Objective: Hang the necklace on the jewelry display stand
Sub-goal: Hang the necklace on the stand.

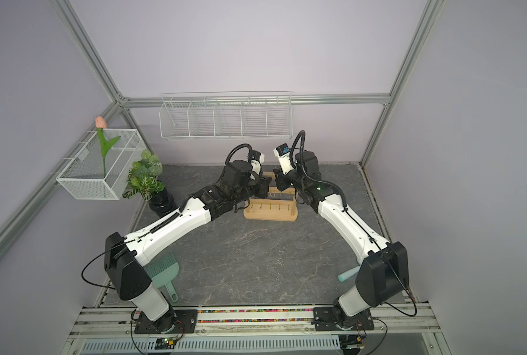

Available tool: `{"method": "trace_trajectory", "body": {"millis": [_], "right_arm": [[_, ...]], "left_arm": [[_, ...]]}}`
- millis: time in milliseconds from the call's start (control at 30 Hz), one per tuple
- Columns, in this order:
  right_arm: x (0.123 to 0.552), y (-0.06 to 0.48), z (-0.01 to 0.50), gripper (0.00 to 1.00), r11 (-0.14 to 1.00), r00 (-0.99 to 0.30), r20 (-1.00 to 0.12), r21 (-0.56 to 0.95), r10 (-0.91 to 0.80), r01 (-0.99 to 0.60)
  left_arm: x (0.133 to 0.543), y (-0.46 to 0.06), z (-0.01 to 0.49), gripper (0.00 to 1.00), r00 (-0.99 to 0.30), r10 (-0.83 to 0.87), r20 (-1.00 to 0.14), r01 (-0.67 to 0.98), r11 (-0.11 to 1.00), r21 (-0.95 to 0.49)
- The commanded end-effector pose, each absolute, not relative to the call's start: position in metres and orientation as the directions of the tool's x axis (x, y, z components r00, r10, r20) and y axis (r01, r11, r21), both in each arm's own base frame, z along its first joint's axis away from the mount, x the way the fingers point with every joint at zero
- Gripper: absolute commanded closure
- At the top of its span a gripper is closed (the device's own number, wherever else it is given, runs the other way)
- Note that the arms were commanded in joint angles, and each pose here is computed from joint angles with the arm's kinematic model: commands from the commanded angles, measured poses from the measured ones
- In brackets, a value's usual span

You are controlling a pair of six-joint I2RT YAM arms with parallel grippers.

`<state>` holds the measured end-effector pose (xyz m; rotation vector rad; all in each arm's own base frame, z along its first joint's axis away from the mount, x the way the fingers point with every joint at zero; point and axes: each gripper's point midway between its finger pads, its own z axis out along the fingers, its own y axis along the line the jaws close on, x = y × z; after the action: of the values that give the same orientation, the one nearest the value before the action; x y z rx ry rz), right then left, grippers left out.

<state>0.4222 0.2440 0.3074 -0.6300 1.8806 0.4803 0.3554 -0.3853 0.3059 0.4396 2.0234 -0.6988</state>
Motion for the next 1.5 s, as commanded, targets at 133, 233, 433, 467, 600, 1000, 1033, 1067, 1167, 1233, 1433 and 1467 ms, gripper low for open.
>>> {"method": "trace_trajectory", "body": {"millis": [133,233,433,467,600,1000,1033,1067,1167,1233,1433,1467], "right_arm": [[0.421,0.251,0.320,0.93,0.747,-0.277,-0.939,0.034,-0.203,-0.664],[0.421,0.252,0.320,0.93,0.742,-0.280,-0.938,0.038,-0.204,-0.670],[0.420,0.256,0.318,0.93,0.730,-0.288,-0.933,0.041,-0.217,-0.682],[0.420,0.256,0.317,0.93,0.728,-0.289,-0.931,0.039,-0.222,-0.684],[0.418,0.258,0.313,0.93,0.724,-0.296,-0.925,0.035,-0.237,-0.689],[0.412,0.262,0.307,0.90,0.706,-0.309,-0.909,0.024,-0.280,-0.708],[0.411,0.263,0.305,0.90,0.705,-0.313,-0.905,0.022,-0.286,-0.709],[0.411,0.262,0.305,0.89,0.705,-0.314,-0.904,0.020,-0.291,-0.709],[0.410,0.263,0.302,0.88,0.703,-0.320,-0.897,0.014,-0.305,-0.711],[0.409,0.263,0.300,0.88,0.702,-0.324,-0.893,0.012,-0.313,-0.712],[0.407,0.261,0.306,0.87,0.709,-0.319,-0.899,0.013,-0.301,-0.705],[0.406,0.261,0.308,0.87,0.708,-0.317,-0.900,0.014,-0.298,-0.706]], "left_arm": [[0.352,-0.370,0.287,1.00,-0.553,0.015,-0.833,0.501,0.805,-0.318],[0.353,-0.365,0.286,1.00,-0.555,0.004,-0.832,0.481,0.817,-0.317],[0.352,-0.358,0.275,1.00,-0.571,0.002,-0.821,0.452,0.836,-0.311],[0.351,-0.357,0.273,1.00,-0.574,0.001,-0.819,0.448,0.837,-0.313],[0.352,-0.355,0.263,1.00,-0.587,0.001,-0.809,0.432,0.846,-0.313],[0.364,-0.355,0.237,1.00,-0.609,-0.013,-0.793,0.394,0.863,-0.317],[0.364,-0.356,0.235,1.00,-0.612,-0.014,-0.791,0.391,0.864,-0.317],[0.365,-0.356,0.232,1.00,-0.615,-0.014,-0.788,0.388,0.865,-0.318],[0.367,-0.357,0.228,1.00,-0.618,-0.020,-0.786,0.384,0.864,-0.325],[0.367,-0.358,0.225,1.00,-0.624,-0.020,-0.781,0.382,0.864,-0.327],[0.367,-0.358,0.213,1.00,-0.642,-0.012,-0.766,0.375,0.867,-0.328],[0.366,-0.358,0.212,1.00,-0.645,-0.010,-0.764,0.374,0.867,-0.328]]}}
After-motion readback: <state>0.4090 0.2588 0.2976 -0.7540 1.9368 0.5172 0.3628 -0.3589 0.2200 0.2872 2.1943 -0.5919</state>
